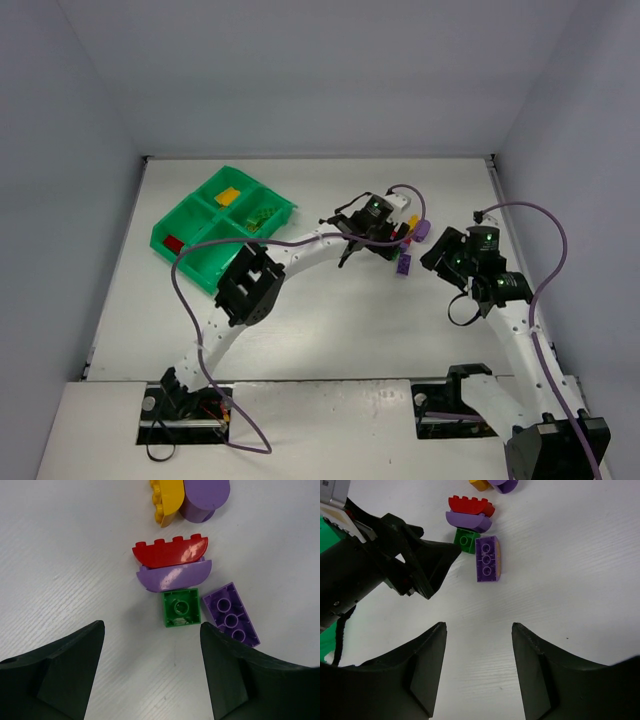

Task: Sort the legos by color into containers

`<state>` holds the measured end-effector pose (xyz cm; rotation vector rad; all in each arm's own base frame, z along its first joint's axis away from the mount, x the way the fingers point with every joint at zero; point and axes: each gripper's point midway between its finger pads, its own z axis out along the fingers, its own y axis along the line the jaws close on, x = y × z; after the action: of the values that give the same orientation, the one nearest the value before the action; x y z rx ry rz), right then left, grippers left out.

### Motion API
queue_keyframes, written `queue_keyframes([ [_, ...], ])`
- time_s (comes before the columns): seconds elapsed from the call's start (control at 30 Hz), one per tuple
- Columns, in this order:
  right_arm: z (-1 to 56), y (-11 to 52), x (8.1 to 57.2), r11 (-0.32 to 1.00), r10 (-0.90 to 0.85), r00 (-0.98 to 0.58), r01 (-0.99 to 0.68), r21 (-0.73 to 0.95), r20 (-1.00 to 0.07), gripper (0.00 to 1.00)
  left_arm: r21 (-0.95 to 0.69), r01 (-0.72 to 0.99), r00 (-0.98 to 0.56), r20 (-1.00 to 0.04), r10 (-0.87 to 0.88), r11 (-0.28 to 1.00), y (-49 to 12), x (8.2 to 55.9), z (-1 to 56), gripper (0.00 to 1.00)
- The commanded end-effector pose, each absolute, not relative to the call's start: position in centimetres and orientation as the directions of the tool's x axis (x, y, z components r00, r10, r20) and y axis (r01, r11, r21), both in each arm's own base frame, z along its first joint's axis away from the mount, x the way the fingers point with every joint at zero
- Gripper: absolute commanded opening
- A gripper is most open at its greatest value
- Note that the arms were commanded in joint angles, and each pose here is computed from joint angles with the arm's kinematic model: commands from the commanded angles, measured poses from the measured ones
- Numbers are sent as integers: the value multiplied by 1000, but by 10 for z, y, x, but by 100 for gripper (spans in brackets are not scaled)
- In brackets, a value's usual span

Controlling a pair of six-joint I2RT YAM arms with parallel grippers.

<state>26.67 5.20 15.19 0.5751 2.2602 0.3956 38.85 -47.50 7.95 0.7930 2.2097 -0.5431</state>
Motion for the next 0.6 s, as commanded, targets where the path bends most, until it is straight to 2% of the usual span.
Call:
queue_keyframes([
  [0.0,168,42,271,858,511,-566,282,430,-647,52,-141,696,-473,-827,303,704,-505,395,122,71],
  [0.37,168,41,268,870,490,-578,279,406,-653,52,-113,689,-474,-818,327,716,-518,393,96,71],
  [0.57,169,42,268,877,478,-578,269,399,-661,52,-108,689,-466,-823,325,717,-516,394,95,65],
])
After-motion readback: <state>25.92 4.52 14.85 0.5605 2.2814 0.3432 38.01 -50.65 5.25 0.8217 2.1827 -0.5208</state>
